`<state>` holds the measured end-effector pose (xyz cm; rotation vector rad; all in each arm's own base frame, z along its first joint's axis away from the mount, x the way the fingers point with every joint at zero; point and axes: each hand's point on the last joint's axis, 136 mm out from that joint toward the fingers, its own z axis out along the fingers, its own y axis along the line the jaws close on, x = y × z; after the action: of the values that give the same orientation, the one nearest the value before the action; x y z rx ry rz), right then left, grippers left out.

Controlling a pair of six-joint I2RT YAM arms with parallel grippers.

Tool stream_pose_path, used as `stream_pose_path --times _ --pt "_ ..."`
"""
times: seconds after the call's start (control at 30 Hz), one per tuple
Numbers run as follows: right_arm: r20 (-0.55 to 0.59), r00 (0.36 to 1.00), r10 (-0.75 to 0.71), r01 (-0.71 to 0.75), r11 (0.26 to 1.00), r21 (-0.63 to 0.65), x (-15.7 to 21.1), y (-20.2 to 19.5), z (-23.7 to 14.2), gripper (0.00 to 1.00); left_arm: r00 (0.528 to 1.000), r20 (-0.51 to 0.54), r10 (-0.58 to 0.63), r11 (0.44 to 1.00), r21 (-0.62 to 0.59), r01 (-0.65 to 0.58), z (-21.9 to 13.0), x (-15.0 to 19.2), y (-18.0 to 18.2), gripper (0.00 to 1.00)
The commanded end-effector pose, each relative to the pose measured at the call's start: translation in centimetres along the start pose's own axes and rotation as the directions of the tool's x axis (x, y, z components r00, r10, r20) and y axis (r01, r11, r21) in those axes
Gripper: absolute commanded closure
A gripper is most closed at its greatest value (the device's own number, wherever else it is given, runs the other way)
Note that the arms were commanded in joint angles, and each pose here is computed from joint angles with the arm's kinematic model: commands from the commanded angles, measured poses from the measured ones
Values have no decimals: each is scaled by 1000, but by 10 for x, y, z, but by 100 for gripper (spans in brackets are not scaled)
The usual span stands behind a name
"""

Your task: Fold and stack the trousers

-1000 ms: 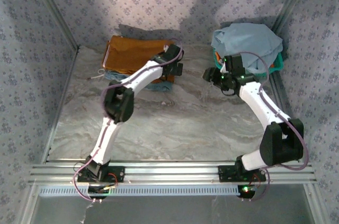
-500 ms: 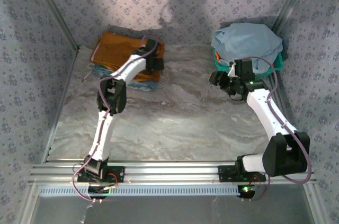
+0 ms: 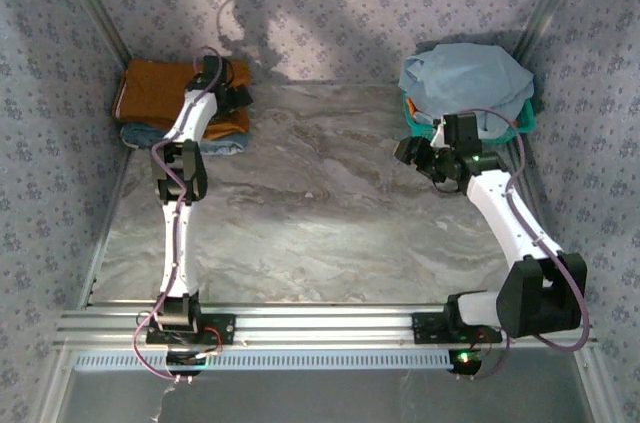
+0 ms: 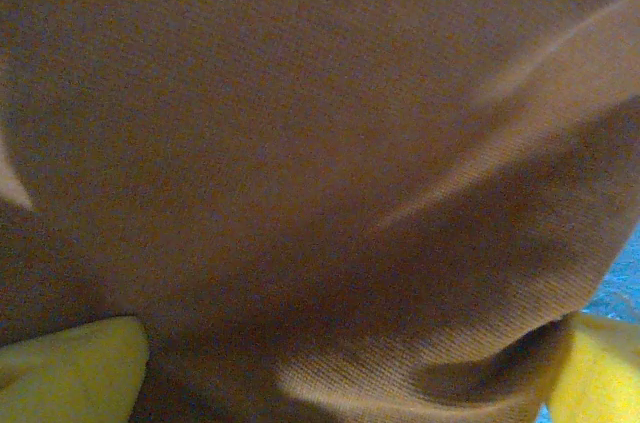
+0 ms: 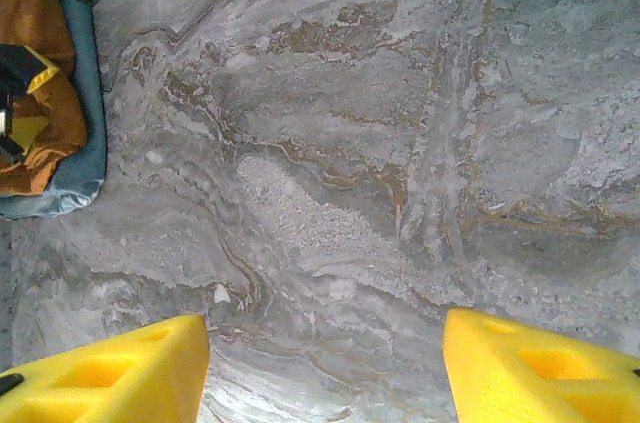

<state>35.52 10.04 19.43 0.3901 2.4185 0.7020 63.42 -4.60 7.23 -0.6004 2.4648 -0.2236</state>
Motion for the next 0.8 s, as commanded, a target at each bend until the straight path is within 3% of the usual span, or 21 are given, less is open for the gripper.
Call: stream_pose_path --times 0.0,0.2,0.5,0.63,0.73,0.77 --pt "-9 1000 -21 21 999 28 8 -4 -9 35 996 -86 -15 999 50 19 29 22 -3 1" --pt "6 999 -38 38 998 44 9 -4 -21 35 993 -61 103 985 142 -94 -14 19 -37 0" --pt "117 990 -84 83 996 14 -4 13 -60 35 959 171 227 926 267 -267 -165 18 -74 0" --pt "190 975 -114 118 993 -12 -7 24 -85 34 920 273 283 907 235 -349 -234 39 -73 0" --pt "298 942 -156 168 986 -18 -13 34 -111 31 848 392 355 897 110 -427 -286 67 -64 0" --pt "346 923 -166 180 984 -8 -16 36 -119 11 813 435 388 889 57 -454 -300 79 -60 1"
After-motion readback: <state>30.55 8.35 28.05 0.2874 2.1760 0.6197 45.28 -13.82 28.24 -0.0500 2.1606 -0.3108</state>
